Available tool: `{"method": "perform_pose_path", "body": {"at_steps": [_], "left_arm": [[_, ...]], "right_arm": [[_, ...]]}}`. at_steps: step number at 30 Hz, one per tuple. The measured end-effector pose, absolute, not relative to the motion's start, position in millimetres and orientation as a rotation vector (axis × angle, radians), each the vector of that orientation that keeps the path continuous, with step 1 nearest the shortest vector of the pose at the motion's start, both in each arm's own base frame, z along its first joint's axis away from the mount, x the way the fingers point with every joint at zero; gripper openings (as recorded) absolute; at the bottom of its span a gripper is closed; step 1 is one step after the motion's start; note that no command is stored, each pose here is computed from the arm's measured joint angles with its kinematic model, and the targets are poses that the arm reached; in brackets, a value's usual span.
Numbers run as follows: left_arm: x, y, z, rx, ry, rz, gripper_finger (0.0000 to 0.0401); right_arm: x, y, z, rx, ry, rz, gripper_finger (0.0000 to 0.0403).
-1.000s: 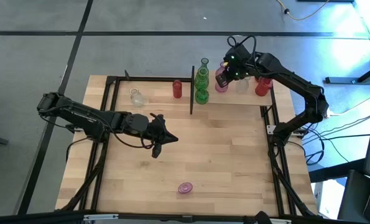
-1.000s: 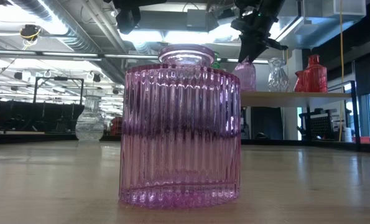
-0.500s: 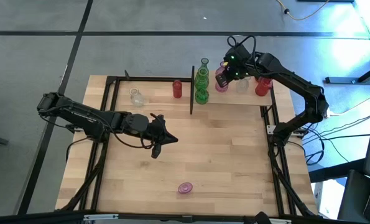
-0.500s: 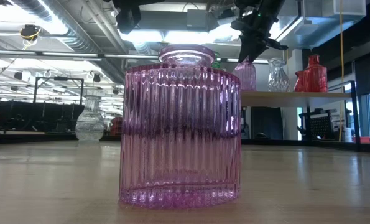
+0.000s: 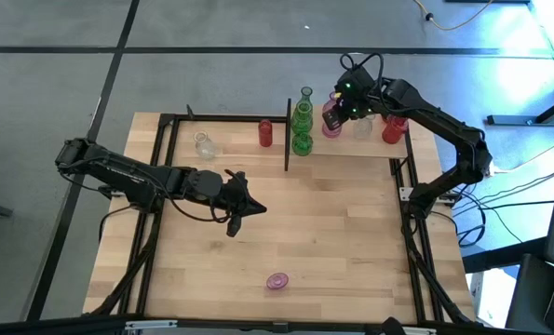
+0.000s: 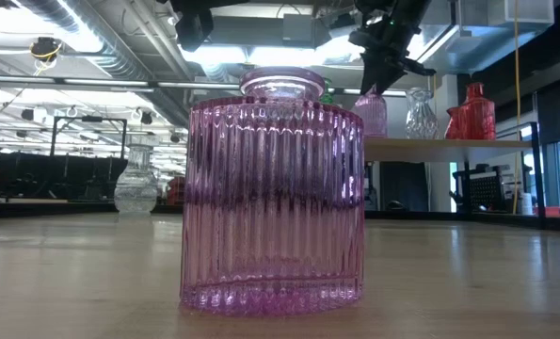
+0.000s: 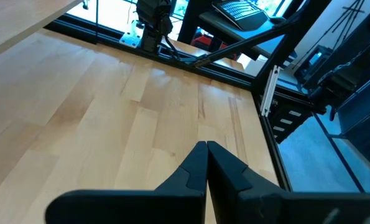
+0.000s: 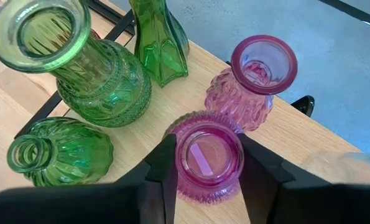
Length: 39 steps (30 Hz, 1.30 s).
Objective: Sort vases onto shelf
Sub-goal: Put the right pink vase on the shelf aligned with the other pink vase, then put the transparent vase on the shelf aligned with the other transparent vases
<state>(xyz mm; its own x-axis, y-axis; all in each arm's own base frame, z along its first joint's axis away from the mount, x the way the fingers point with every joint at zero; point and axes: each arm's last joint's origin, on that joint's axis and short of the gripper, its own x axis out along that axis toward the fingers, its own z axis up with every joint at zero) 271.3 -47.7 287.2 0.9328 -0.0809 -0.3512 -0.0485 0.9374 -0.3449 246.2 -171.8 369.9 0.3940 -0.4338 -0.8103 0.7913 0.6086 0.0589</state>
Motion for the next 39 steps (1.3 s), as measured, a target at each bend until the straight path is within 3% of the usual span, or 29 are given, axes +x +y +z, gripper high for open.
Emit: {"method": "perform_pose_path", "body": {"at_steps": [11, 19, 32, 35, 39], "left_arm": [[271, -48, 287, -0.357, 0.37, -0.017, 0.0], [271, -48, 287, -0.357, 0.37, -0.017, 0.0], [271, -47, 287, -0.352, 0.368, -0.008, 0.0], [270, -45, 285, -0.331, 0.378, 0.078, 0.0], [259, -33, 274, -0.263, 0.447, 0.417, 0.0]], "right_arm": [[247, -172, 371, 0.485, 0.839, -0.805, 0.018], [244, -169, 376, 0.514, 0.817, -0.777, 0.0189], [221, -151, 458, 0.447, 0.66, -0.713, 0.0189], [223, -136, 472, 0.46, 0.637, -0.519, 0.0189], [227, -105, 481, 0.436, 0.639, -0.307, 0.0189]]}}
